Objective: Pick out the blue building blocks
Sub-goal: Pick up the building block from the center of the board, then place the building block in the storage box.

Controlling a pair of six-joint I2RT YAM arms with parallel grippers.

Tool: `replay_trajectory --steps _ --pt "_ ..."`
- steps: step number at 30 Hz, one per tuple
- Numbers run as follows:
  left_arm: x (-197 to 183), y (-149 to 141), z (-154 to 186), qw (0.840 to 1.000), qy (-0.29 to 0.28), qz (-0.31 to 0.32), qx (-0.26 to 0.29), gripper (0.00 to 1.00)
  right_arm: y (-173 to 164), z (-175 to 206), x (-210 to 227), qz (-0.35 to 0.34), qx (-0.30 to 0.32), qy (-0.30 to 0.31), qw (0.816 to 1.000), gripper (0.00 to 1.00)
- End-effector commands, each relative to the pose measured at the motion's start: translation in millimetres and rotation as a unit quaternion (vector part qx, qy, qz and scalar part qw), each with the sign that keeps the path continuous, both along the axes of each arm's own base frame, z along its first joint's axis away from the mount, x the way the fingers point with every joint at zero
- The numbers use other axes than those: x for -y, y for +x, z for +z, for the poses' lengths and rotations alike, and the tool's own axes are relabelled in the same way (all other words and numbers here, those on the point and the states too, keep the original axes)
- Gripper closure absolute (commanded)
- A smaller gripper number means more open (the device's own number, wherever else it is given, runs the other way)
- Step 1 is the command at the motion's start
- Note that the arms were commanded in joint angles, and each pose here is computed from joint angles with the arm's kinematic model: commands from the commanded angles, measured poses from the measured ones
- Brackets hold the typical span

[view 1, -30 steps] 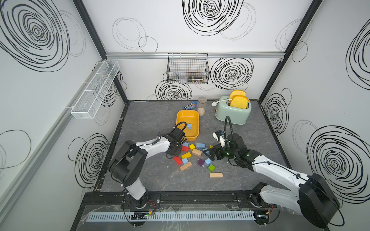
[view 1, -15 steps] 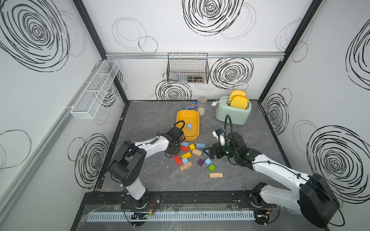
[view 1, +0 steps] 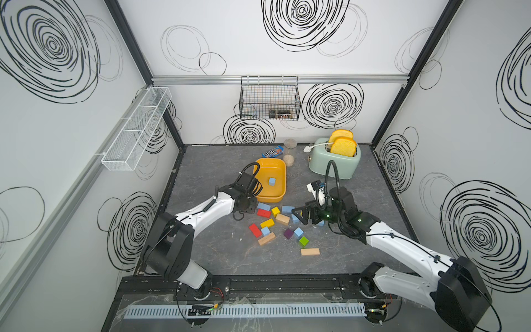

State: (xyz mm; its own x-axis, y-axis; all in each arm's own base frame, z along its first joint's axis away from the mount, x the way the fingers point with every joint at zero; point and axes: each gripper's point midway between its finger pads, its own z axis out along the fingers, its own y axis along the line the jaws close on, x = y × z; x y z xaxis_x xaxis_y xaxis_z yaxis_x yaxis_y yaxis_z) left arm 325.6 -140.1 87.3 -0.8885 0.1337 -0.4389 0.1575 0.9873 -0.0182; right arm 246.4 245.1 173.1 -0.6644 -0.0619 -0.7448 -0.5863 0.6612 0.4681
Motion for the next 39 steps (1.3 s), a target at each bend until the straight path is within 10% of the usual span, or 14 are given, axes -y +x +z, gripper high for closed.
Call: replay_trajectory --steps 1,18,39 --pt "6 17 38 0.999 -0.023 -0.015 0.044 1.00 9 43 4 -0.017 0.045 0.039 0.998 0.02" --pt "42 85 124 0.988 -0.067 -0.056 0.130 1.00 51 96 45 -0.079 0.070 0.103 0.989 0.02" --pt "69 152 48 0.995 -0.066 -0.032 0.070 1.00 75 47 39 -0.075 0.006 0.070 0.995 0.02"
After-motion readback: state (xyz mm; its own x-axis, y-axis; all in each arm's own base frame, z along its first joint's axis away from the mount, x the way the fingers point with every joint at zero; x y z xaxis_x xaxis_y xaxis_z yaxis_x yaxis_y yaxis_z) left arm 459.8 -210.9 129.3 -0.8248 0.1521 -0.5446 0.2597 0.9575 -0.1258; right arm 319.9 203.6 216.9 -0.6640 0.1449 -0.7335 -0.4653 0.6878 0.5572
